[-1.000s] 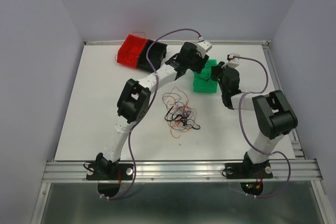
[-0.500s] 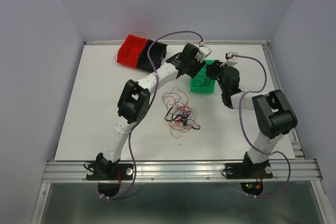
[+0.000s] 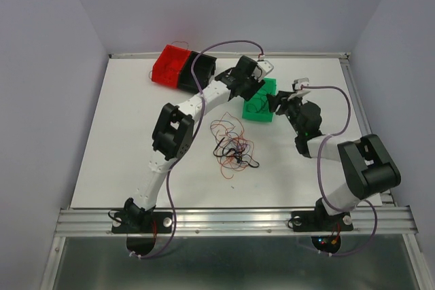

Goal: Untangle the cables

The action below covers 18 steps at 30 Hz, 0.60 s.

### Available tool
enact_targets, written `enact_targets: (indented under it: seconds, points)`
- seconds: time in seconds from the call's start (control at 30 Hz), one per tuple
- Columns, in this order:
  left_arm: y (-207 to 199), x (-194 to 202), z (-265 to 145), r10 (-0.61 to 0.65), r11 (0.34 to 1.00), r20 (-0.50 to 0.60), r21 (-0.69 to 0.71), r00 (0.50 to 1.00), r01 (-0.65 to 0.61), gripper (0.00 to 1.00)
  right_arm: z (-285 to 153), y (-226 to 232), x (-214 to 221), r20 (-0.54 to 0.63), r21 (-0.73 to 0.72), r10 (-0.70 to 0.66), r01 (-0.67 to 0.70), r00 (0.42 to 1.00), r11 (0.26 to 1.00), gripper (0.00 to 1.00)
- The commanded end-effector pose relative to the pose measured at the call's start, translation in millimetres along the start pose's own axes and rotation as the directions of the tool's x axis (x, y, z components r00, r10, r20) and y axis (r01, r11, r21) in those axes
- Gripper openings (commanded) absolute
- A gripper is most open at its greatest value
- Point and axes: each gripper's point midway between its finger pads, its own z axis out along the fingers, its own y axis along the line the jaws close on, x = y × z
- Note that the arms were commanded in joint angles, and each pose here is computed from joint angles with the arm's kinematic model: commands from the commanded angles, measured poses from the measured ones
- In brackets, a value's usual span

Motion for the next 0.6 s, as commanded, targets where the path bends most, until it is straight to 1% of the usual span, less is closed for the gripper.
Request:
enact_targets:
  seconds: [0.0, 0.03, 0.17, 0.27, 0.43, 0.5, 0.57]
  points:
    - [13.3, -51.9, -34.1, 0.012, 0.999, 0.119, -0.034, 0.993, -0.008, 0.59, -23.4, 21.2, -15.3, 0.082, -0.131, -0.126, 0.136, 0.989, 0.982, 0.59]
    - [12.5, -51.7, -33.6, 0.012, 1.000, 0.119, -0.029, 0.993, -0.009, 0.59, -31.4, 31.1, -14.5, 0.095, -0.190, -0.169, 0.185, 0.981, 0.964, 0.61]
    - [12.5, -51.9, -34.7, 0.011, 1.000, 0.119, -0.029, 0.993, -0.007, 0.59, -32.7, 50.5, -12.8, 0.121, -0.276, -0.218, 0.244, 0.968, 0.930, 0.61]
    - [12.6, -51.8, -35.4, 0.012, 1.000, 0.117, -0.028, 0.993, -0.009, 0.59, -25.4, 52.9, -7.1, 0.122, -0.266, -0.260, 0.284, 0.958, 0.921, 0.61]
    - [13.1, -51.7, -35.9, 0.018, 0.999, 0.117, -0.031, 0.993, -0.015, 0.59, -9.7, 53.3, -14.5, 0.173, -0.253, -0.291, 0.328, 0.941, 0.910, 0.61]
    - [13.7, -52.0, -35.9, 0.025, 0.999, 0.118, -0.033, 0.993, -0.021, 0.59, -2.6, 50.6, -11.3, 0.166, -0.243, -0.298, 0.332, 0.940, 0.912, 0.60]
    - [13.1, -52.3, -35.6, 0.027, 0.999, 0.119, -0.034, 0.993, -0.023, 0.59, 4.8, 49.4, -16.8, 0.180, -0.227, -0.309, 0.345, 0.934, 0.911, 0.57]
